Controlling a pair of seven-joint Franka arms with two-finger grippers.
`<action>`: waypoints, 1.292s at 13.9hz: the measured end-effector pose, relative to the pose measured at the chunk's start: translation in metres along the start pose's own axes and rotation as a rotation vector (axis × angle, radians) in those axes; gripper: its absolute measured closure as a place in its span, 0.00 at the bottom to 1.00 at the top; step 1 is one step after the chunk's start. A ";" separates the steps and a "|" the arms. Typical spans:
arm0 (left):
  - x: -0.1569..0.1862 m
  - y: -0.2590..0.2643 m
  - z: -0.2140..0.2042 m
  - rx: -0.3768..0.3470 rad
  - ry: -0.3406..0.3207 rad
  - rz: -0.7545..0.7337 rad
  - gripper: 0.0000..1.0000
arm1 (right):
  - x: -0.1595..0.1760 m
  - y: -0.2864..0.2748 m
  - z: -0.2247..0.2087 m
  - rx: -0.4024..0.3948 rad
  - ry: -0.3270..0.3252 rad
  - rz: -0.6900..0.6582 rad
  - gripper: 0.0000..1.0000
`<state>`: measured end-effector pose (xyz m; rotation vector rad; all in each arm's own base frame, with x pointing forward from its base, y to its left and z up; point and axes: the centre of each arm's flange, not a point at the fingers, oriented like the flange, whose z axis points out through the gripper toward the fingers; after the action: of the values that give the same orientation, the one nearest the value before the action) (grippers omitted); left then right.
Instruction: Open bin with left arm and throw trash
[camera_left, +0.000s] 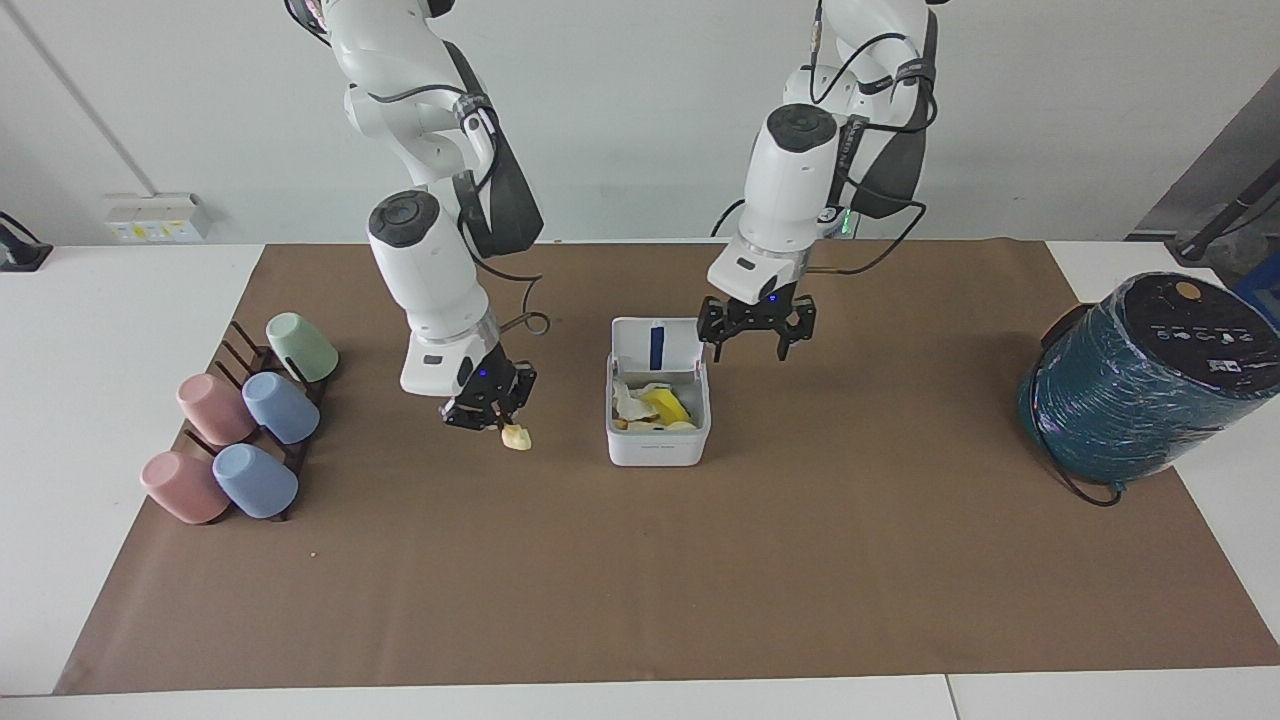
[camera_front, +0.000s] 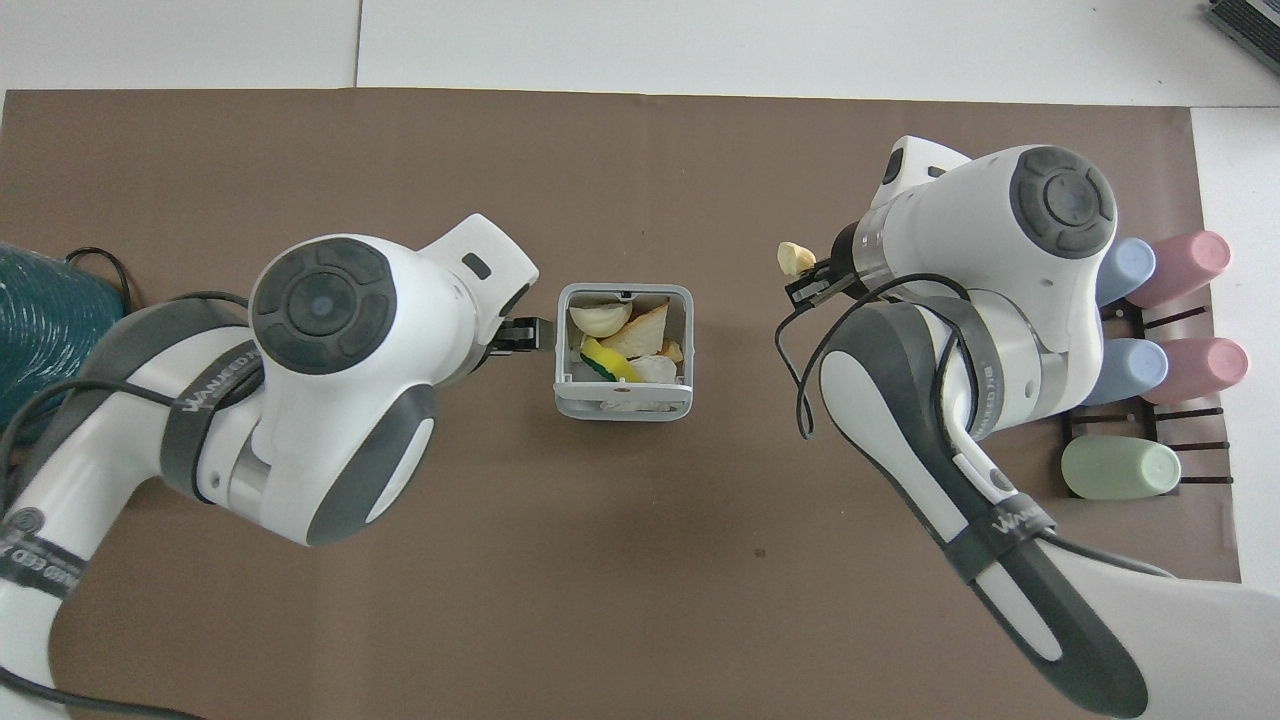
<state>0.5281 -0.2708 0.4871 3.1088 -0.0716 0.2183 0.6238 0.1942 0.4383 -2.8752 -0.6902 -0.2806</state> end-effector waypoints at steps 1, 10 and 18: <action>0.003 -0.021 -0.007 0.004 0.002 -0.013 0.00 | 0.005 -0.014 -0.002 0.034 0.014 0.035 0.92; 0.024 -0.191 -0.098 0.045 0.033 0.083 0.00 | 0.011 -0.172 0.020 0.117 -0.015 0.332 0.92; 0.037 -0.240 -0.173 0.062 0.003 0.088 0.00 | 0.009 -0.169 0.035 0.111 -0.031 0.349 0.80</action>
<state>0.5515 -0.0280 0.6584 3.1704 -0.2058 0.2313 0.5582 0.3537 0.4266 -2.8306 -0.1925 -0.1438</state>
